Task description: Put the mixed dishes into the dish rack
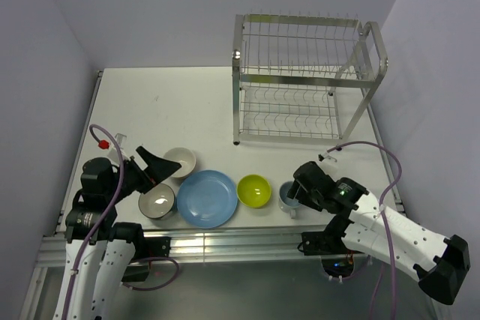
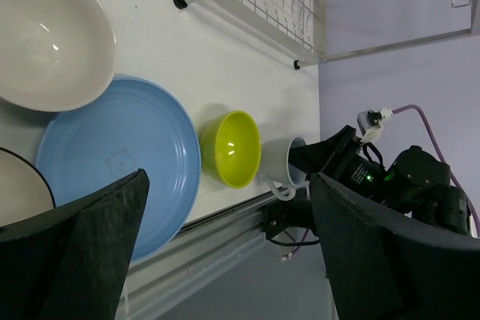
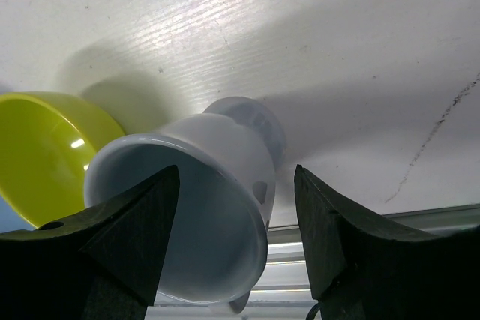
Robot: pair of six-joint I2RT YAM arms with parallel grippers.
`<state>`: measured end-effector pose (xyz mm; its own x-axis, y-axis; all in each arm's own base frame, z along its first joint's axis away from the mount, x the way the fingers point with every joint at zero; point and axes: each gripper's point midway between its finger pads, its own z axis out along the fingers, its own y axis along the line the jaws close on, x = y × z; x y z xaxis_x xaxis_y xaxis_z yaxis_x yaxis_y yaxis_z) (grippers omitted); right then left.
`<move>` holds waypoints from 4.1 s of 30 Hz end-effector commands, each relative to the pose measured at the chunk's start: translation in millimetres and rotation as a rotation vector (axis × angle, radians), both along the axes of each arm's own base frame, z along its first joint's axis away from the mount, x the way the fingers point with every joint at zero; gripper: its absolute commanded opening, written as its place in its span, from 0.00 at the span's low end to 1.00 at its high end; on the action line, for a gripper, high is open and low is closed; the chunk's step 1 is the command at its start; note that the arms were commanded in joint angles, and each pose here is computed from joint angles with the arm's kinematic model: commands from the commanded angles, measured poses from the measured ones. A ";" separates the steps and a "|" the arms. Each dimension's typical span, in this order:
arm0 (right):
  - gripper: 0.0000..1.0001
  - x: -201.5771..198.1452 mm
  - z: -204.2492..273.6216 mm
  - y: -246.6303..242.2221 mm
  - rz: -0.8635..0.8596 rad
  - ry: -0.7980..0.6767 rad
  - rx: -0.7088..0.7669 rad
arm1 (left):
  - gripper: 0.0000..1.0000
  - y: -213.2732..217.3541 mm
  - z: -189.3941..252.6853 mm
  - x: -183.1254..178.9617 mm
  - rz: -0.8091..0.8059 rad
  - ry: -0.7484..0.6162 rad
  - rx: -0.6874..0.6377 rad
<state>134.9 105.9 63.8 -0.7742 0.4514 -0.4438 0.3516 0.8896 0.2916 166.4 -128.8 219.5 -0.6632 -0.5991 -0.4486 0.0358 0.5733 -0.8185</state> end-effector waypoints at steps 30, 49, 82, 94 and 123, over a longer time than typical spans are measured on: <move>0.80 10.5 101.1 -28.6 -0.090 -0.215 0.026 | 0.86 -105.5 15.8 10.5 -0.241 0.002 0.152; 0.81 -6.9 120.4 -40.1 -0.085 -0.252 0.102 | 0.83 -268.0 -37.3 -5.9 -0.361 0.085 0.443; 0.81 -20.9 136.1 -54.5 -0.098 -0.304 0.165 | 0.55 -328.0 -110.5 -13.9 -0.452 0.170 0.562; 0.82 -21.3 134.9 -56.4 -0.098 -0.301 0.152 | 0.40 -339.9 -117.5 -13.1 -0.470 0.177 0.564; 0.83 -36.5 173.2 18.5 0.225 -0.337 0.481 | 0.00 -264.6 46.2 -10.9 -0.380 -0.191 0.156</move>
